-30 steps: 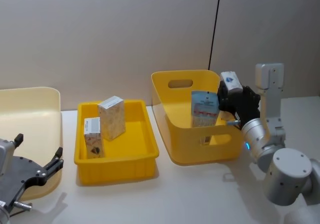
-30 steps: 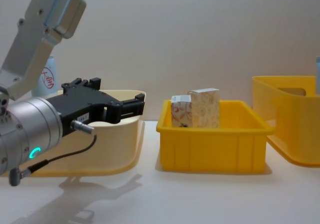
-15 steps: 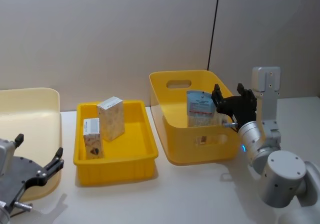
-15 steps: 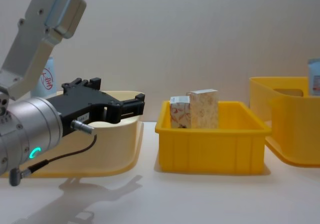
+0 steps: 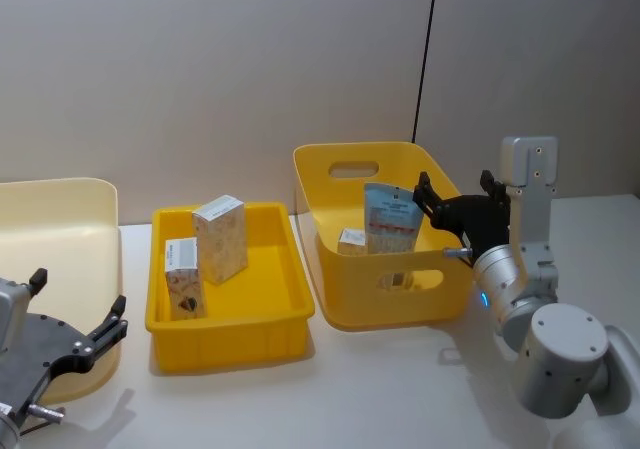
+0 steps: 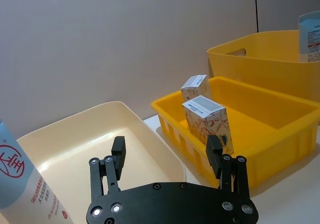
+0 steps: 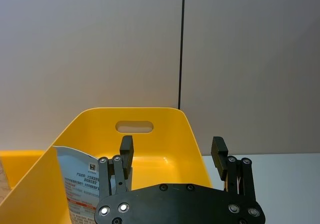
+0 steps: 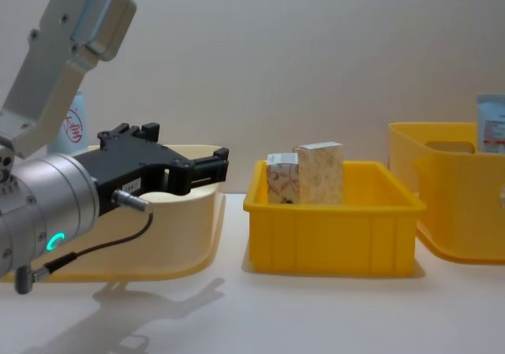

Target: Bimanual collaborative sorting of washing and personal care products

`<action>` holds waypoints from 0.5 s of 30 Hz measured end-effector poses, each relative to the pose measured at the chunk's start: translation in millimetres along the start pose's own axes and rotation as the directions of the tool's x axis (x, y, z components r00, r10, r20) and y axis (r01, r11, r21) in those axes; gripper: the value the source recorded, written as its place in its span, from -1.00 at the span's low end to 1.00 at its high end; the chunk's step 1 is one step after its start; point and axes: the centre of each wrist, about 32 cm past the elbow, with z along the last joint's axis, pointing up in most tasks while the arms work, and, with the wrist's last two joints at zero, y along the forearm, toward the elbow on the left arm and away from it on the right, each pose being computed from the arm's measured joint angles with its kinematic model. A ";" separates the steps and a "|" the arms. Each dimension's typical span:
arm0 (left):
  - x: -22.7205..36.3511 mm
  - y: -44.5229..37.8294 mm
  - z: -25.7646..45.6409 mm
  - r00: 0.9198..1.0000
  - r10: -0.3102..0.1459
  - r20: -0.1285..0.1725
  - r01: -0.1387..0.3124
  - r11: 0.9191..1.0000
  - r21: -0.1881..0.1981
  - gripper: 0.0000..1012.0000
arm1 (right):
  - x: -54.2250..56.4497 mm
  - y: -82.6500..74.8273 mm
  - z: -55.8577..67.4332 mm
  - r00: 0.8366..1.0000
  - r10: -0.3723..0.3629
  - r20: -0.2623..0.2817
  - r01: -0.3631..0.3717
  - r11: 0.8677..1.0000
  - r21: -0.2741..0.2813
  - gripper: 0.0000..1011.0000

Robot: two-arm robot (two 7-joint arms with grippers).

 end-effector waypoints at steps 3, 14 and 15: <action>0.0 0.0 0.0 1.000 0.000 0.000 0.000 1.000 0.000 0.98 | 0.1 -0.1 -0.3 1.000 -0.001 0.001 0.001 1.000 0.008 0.98; 0.0 0.0 0.0 1.000 0.000 0.000 0.000 1.000 0.000 0.98 | 0.4 -0.7 -1.6 1.000 -0.006 0.009 0.005 0.996 0.087 0.98; 0.0 0.0 0.0 1.000 0.000 0.000 0.000 1.000 0.000 0.98 | 0.7 -0.6 -0.9 1.000 -0.007 0.009 0.006 0.995 0.105 0.98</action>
